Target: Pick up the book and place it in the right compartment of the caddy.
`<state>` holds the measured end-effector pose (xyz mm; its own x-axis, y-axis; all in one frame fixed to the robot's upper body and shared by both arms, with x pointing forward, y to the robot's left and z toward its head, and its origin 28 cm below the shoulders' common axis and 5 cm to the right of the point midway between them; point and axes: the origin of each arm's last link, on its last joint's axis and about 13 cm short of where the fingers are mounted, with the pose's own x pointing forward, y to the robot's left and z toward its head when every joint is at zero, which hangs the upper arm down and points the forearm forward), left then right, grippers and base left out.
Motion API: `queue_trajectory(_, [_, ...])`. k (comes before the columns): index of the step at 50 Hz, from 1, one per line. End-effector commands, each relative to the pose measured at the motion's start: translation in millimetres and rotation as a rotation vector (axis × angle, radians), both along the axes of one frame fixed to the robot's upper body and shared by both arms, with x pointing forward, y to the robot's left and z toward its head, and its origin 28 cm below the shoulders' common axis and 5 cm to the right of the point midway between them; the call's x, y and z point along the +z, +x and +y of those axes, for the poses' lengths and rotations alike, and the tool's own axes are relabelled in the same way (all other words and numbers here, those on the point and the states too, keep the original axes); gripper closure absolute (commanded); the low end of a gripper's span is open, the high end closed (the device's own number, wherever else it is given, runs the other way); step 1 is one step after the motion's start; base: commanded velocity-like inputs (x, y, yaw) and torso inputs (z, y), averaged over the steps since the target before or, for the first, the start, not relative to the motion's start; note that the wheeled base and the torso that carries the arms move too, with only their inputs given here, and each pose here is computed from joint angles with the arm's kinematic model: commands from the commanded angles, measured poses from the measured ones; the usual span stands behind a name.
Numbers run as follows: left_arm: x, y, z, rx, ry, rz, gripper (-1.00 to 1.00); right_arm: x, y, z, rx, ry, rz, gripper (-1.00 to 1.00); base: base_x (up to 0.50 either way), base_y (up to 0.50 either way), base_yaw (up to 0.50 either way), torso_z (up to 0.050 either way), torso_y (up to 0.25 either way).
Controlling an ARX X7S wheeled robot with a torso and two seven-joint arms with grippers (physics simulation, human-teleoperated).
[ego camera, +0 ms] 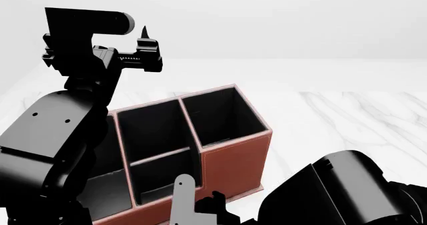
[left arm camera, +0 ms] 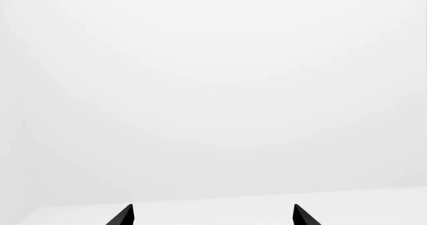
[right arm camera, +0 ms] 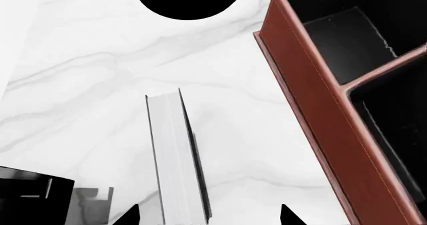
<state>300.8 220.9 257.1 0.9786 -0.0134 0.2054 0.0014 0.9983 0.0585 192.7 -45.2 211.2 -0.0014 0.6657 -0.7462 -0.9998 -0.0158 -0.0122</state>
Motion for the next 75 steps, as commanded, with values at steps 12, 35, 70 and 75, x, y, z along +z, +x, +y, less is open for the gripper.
queue_trajectory(12, [1,-2,0.1,-0.002,0.001,-0.005,-1.0,-29,-4,21.7,0.059,-0.019,0.094,-1.0,0.0,0.0,0.0,0.0,0.0])
queue_trajectory(35, [3,-5,0.1,-0.005,-0.001,-0.01,-1.0,-75,3,28.1,0.056,-0.122,0.233,-1.0,0.0,0.0,0.0,0.0,0.0])
queue_trajectory(70, [0,-5,3.8,0.003,-0.003,-0.006,-1.0,-4,-5,4.3,-0.039,0.008,-0.009,1.0,0.0,0.0,0.0,0.0,0.0])
queue_trajectory(75, [0,-5,4.0,0.003,-0.006,-0.006,-1.0,19,-4,-6.8,-0.107,0.047,-0.062,1.0,0.0,0.0,0.0,0.0,0.0])
